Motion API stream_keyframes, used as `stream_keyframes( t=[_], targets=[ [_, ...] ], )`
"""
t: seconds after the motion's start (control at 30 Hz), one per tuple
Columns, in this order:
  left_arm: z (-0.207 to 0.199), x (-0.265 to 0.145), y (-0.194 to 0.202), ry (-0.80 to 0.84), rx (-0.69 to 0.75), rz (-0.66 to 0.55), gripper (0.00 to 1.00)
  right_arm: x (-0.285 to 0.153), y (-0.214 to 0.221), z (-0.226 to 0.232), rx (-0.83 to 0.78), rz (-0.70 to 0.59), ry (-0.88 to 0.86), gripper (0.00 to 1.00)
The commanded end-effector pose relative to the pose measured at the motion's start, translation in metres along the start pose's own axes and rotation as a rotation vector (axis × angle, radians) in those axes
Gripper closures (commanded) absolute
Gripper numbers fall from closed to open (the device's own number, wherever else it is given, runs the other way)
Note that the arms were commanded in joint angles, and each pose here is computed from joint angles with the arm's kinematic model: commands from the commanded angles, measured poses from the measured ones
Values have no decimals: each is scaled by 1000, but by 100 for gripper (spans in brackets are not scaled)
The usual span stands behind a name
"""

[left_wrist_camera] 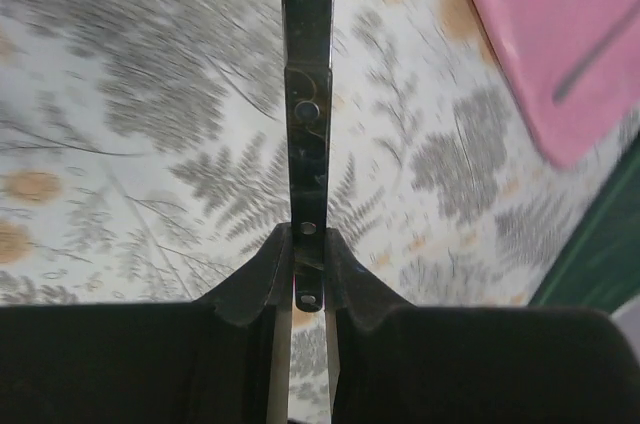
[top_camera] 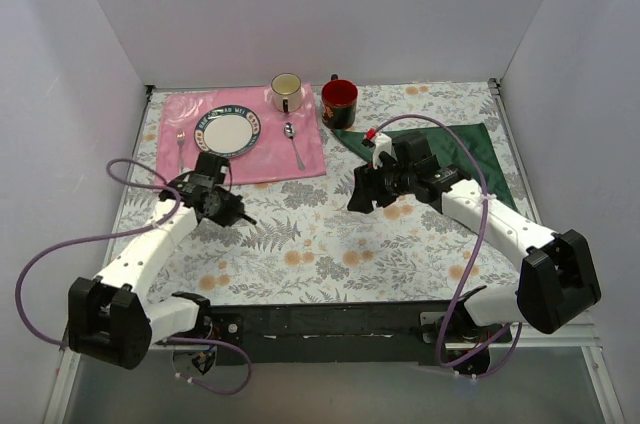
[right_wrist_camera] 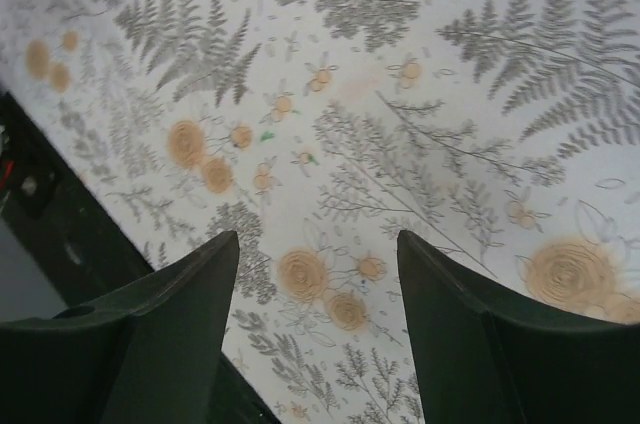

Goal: Fold the napkin, place the utensils inside, and roll it up
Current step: Grab a utensil with the left arm, then pass the utensil from the left arm to the right

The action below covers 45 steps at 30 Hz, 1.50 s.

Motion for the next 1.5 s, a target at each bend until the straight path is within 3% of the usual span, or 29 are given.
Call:
stream_keyframes(
  t=[0.0, 0.1, 0.27, 0.47, 0.7, 0.77, 0.9, 0.93, 0.97, 1.03, 1.07, 1.1, 1.13, 1.2, 1.4, 1.47],
  targets=[
    [-65, -24, 74, 255, 239, 165, 100, -6, -23, 57, -37, -102, -337, 26],
    [-80, -26, 121, 270, 330, 255, 100, -2, -20, 81, -46, -101, -388, 21],
    [-96, -40, 180, 277, 350, 371, 100, 16, -12, 107, -20, -140, -417, 21],
    [-98, -49, 204, 284, 367, 406, 100, 29, -3, 92, 6, -127, -317, 25],
    [-91, -59, 219, 298, 392, 468, 100, 43, 3, 79, 37, -97, -250, 37],
    [-89, -61, 219, 304, 400, 470, 100, 48, 5, 76, 47, -84, -241, 44],
    [-91, -66, 221, 341, 420, 488, 100, 50, 4, 76, 57, -82, -238, 74],
    [-88, -67, 223, 347, 432, 506, 100, 50, 3, 75, 57, -84, -236, 92],
    [-87, -69, 223, 365, 446, 512, 100, 50, 3, 75, 57, -83, -231, 99],
    [-92, -79, 218, 430, 465, 504, 99, 48, 4, 66, 61, -77, -181, 99],
    [-93, -78, 211, 459, 505, 462, 81, 45, 5, 61, 75, -74, -172, 99],
    [-97, -82, 205, 493, 515, 436, 40, 42, 6, 62, 82, -75, -202, 99],
    [-99, -90, 200, 538, 537, 422, 30, 36, 4, 61, 88, -92, -217, 99],
    [-110, -105, 176, 667, 553, 348, 19, 26, 5, 65, 112, -111, -317, 99],
    [-115, -131, 148, 914, 544, 468, 19, -1, 6, 79, 118, -122, -473, 99],
    [-115, -129, 144, 922, 540, 470, 20, -12, 0, 78, 128, -151, -488, 99]
  ],
)
Point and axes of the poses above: each gripper's point midway between its finger pads, its own x axis out along the fingers, its own z axis along the line the jaws close on, y = z × x, the point moved 1 cm from there along -x, back along the fingers, and after that the axes turned 10 degrees about -x, right-handed, at the moved point
